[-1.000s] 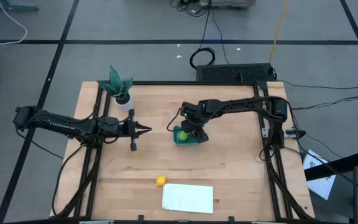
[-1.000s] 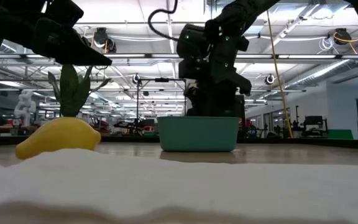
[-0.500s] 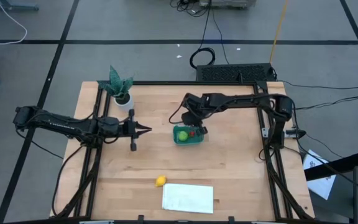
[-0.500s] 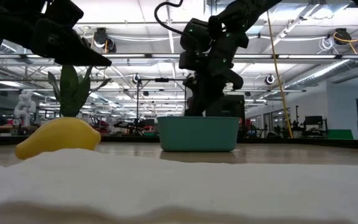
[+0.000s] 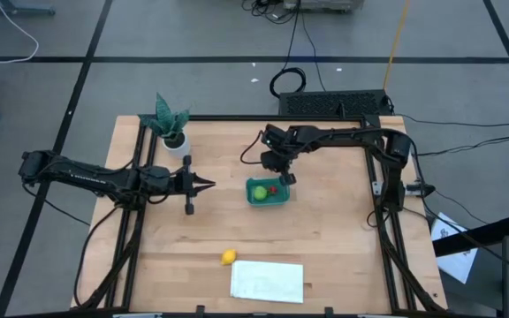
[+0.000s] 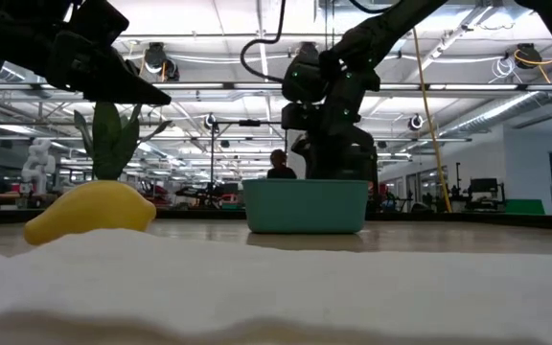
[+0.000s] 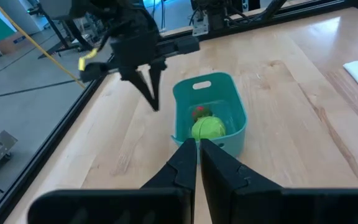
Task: Pick and placing Produce into tupperware
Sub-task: Adjust the bin
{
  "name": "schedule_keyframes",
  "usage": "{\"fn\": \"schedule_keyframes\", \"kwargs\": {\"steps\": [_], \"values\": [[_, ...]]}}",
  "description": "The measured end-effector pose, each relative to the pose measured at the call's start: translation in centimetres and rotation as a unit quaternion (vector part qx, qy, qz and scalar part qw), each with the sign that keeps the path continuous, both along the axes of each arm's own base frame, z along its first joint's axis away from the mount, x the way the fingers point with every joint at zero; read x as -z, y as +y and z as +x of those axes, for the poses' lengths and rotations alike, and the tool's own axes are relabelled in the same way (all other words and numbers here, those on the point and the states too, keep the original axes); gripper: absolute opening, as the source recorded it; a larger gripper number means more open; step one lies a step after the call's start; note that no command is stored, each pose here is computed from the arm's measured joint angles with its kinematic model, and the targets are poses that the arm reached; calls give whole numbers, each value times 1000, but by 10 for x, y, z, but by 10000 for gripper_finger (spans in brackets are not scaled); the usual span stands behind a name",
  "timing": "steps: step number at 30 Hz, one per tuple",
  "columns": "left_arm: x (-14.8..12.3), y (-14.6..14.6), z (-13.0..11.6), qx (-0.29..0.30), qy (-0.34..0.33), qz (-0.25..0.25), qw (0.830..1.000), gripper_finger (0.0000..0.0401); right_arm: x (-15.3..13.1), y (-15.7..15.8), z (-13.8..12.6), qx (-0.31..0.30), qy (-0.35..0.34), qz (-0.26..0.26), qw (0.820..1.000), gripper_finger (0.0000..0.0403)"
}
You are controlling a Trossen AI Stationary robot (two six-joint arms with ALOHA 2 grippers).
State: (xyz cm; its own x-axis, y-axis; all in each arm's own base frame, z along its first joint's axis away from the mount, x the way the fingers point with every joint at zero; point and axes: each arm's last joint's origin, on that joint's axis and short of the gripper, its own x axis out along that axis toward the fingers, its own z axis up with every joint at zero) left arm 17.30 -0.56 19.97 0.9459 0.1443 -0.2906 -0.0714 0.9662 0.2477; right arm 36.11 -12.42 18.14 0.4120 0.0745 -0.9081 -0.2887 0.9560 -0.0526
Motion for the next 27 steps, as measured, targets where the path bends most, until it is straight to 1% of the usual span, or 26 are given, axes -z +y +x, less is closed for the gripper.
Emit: {"fn": "schedule_keyframes", "kwargs": {"steps": [2, 8, 18, 27], "values": [[0, 0, 0, 0, 0, 0, 1000, 26, 1, 2, -1, -6, 5, 15, 1000, 1], [0, 0, 0, 0, 0, 0, 1000, 26, 2, 5, -3, 0, 20, 25, 999, 0], [0, 0, 0, -1, -1, -2, 1000, 26, 15, 10, -11, 2, 42, 34, 999, 0], [0, 0, 0, -1, -1, -2, 1000, 26, 16, 15, -11, 4, 49, 39, 998, 0]]}}
